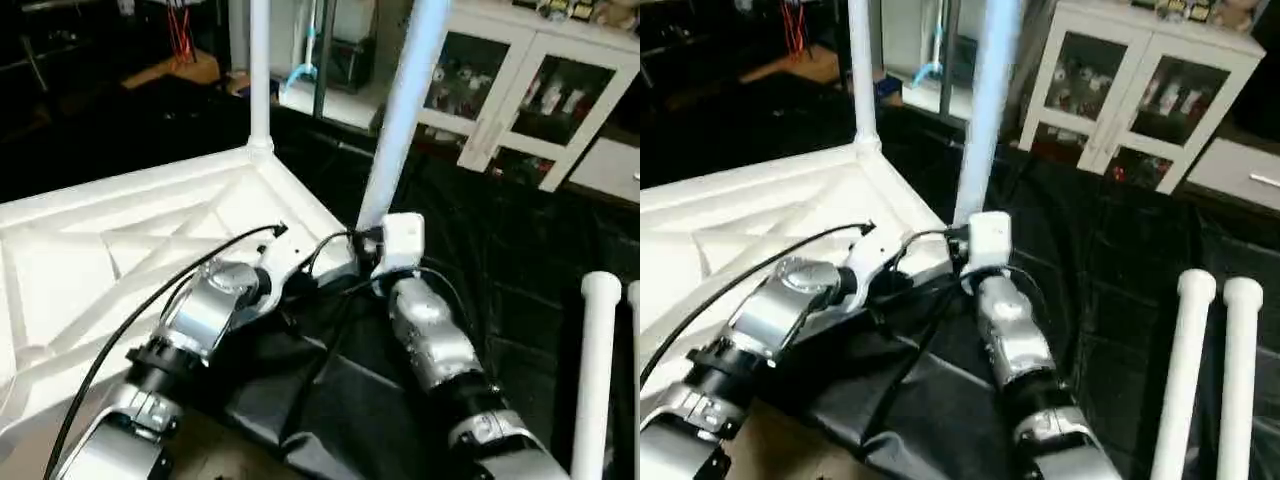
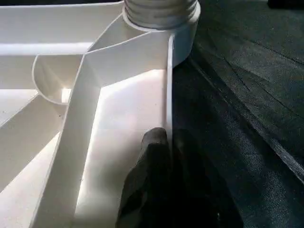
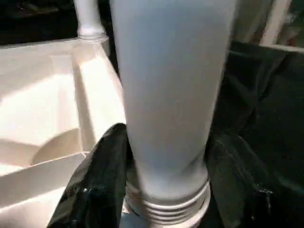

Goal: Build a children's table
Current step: Rotate leg to tighten

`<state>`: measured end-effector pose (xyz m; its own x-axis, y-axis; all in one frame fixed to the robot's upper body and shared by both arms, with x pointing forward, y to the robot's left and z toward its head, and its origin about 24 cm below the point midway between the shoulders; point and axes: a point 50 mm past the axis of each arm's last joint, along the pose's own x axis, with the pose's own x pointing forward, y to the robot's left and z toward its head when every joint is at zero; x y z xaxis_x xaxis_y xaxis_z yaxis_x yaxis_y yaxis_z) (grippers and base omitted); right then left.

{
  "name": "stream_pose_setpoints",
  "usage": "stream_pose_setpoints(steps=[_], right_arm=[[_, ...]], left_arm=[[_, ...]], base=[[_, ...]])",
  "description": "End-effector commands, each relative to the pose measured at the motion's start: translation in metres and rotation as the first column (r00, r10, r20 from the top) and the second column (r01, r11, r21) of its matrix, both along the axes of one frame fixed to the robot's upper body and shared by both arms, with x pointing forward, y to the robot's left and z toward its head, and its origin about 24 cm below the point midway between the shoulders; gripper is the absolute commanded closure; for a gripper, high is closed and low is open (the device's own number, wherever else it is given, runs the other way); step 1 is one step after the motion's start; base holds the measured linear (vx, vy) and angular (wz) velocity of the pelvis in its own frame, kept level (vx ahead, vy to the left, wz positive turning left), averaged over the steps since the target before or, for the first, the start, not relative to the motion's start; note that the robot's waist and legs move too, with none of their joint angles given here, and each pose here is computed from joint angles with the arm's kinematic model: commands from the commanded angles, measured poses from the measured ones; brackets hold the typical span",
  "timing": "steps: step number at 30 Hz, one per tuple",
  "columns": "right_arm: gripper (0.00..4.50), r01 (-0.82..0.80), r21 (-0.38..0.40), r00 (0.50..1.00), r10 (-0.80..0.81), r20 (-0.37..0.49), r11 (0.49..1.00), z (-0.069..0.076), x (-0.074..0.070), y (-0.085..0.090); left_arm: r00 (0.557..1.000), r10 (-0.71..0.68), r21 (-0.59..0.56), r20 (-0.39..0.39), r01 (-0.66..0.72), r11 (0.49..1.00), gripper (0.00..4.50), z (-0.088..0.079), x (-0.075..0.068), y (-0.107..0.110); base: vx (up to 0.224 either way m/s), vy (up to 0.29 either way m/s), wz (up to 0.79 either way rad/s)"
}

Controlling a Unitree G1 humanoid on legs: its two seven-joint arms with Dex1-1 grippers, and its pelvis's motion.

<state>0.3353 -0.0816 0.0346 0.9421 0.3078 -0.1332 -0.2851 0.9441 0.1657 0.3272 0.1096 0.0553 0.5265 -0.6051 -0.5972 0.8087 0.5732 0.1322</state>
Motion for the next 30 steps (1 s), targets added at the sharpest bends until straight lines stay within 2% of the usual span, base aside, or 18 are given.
stream_pose_setpoints(steps=[1,4,5,7,8,9,10,13,16,21,26,30], right_arm=[[1.79,-0.138,0.019,0.990,0.138,0.011,0.990,0.000,-0.008,0.014],[1.78,-0.157,0.000,0.985,0.157,0.076,0.988,0.008,-0.009,0.009],[1.65,-0.170,0.001,0.982,0.169,0.088,0.985,0.011,-0.009,0.005],[1.65,-0.232,0.035,0.970,0.229,0.080,0.972,0.013,-0.011,0.002],[1.47,-0.265,0.051,0.962,0.261,0.076,0.963,0.014,-0.011,0.000],[1.39,-0.392,0.000,0.918,0.390,0.075,0.920,0.017,-0.015,-0.009],[1.33,-0.511,-0.068,0.856,0.515,0.056,0.857,0.017,-0.020,-0.021],[1.33,-0.623,-0.132,0.777,0.630,0.016,0.771,0.017,-0.027,-0.038],[1.33,-0.695,-0.158,0.713,0.700,-0.033,0.701,0.019,-0.032,-0.059],[1.33,-0.745,-0.123,0.665,0.745,-0.054,0.656,0.025,-0.036,-0.073],[1.33,-0.811,-0.077,0.585,0.809,-0.058,0.580,0.030,-0.043,-0.073],[1.50,-0.831,-0.057,0.556,0.829,-0.060,0.553,0.029,-0.044,-0.073]], left_arm=[[0.997,0.016,-0.002,0.081,-0.016,1.000,4.50,0.010,0.008,0.003],[0.997,-0.020,0.005,0.079,0.020,1.000,4.50,0.009,0.007,0.006],[0.996,-0.045,0.008,0.075,0.045,0.999,4.50,0.008,0.005,0.008],[0.996,-0.070,0.021,0.059,0.069,0.997,4.50,0.006,0.002,0.014],[0.995,-0.088,0.027,0.052,0.087,0.996,4.50,0.005,0.001,0.016],[0.970,-0.240,0.043,0.033,0.238,0.970,4.50,0.002,-0.011,0.022],[0.935,-0.352,0.025,-0.032,0.353,0.935,4.50,-0.001,-0.025,0.029],[0.914,-0.397,0.005,-0.082,0.399,0.917,4.50,-0.003,-0.035,0.038],[0.902,-0.424,-0.032,-0.088,0.423,0.906,4.50,-0.003,-0.042,0.042],[0.893,-0.442,-0.061,-0.080,0.438,0.897,4.50,0.001,-0.044,0.042],[0.883,-0.465,-0.069,-0.068,0.461,0.885,4.50,0.003,-0.044,0.042],[0.877,-0.476,-0.072,-0.067,0.471,0.879,4.50,0.004,-0.044,0.043]], base=[[0.000,0.000,0.00],[0.000,0.000,0.00],[0.000,0.000,0.00],[0.000,0.000,0.00],[0.000,0.000,0.00],[0.000,0.000,0.00],[0.054,-0.013,-0.05],[0.065,-0.011,0.00],[0.022,-0.003,0.02],[0.000,0.000,0.00],[0.000,0.000,0.00],[0.000,0.000,0.00]])
